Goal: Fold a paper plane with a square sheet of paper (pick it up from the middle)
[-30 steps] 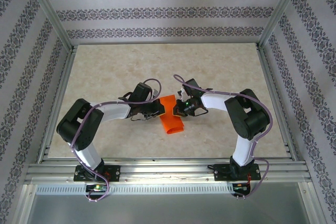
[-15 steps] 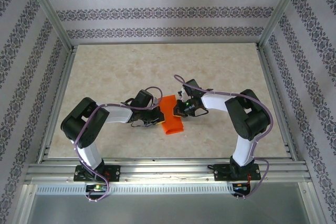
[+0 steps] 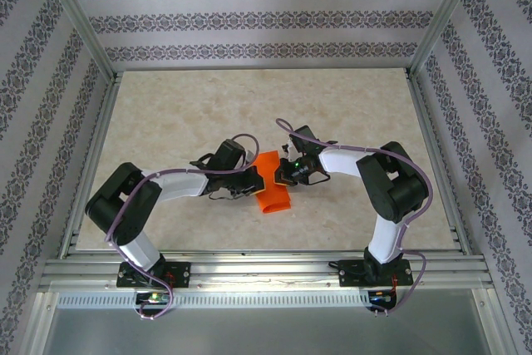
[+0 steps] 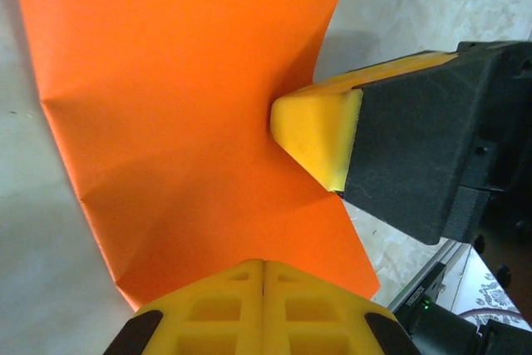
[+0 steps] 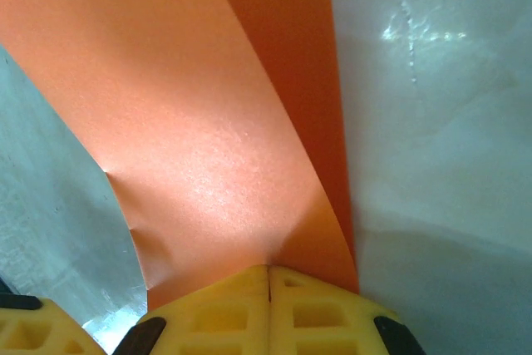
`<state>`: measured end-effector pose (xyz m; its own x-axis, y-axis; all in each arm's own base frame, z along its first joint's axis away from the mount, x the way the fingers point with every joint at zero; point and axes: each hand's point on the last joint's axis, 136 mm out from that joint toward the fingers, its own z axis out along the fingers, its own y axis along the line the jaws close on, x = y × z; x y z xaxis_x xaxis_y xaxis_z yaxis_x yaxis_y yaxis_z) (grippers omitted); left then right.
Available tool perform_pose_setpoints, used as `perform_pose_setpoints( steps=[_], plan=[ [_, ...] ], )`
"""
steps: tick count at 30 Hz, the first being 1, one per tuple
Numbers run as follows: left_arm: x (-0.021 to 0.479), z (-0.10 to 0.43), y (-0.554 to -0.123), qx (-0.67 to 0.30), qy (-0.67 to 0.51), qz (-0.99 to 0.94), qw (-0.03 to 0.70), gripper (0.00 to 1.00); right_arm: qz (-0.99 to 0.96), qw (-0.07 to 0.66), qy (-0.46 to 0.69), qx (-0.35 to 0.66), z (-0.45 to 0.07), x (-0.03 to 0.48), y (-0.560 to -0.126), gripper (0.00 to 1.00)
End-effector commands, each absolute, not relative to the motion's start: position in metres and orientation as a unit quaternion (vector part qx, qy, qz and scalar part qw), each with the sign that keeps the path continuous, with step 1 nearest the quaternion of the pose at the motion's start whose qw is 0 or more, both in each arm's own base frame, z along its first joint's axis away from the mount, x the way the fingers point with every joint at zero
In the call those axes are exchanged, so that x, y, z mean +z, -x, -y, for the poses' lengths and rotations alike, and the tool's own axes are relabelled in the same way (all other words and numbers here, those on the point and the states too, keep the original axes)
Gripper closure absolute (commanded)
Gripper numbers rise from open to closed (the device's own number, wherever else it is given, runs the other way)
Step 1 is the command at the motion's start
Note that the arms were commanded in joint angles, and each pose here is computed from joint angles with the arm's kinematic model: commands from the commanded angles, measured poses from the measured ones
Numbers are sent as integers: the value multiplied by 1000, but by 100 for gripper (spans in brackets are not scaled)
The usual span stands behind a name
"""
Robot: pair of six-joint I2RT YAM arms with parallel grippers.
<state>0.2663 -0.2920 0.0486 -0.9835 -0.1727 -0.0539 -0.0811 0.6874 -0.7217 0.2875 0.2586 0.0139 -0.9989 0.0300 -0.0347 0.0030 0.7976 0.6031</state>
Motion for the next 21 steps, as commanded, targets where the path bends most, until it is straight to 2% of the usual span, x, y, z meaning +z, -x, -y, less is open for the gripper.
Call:
perform_pose_setpoints(
  steps=[1,11,21],
  plan=[
    [34,296,-259,-378,75,-922,38,100,-965,-6,-37,259,-235,-11,-271,100],
    [-17,255,-215,-309,93,-947,4,100,-966,-8,-35,255,-233,-12,-269,100],
    [46,287,-243,-394,51,-914,76,100,-967,-4,-37,253,-231,-10,-269,100]
  ],
)
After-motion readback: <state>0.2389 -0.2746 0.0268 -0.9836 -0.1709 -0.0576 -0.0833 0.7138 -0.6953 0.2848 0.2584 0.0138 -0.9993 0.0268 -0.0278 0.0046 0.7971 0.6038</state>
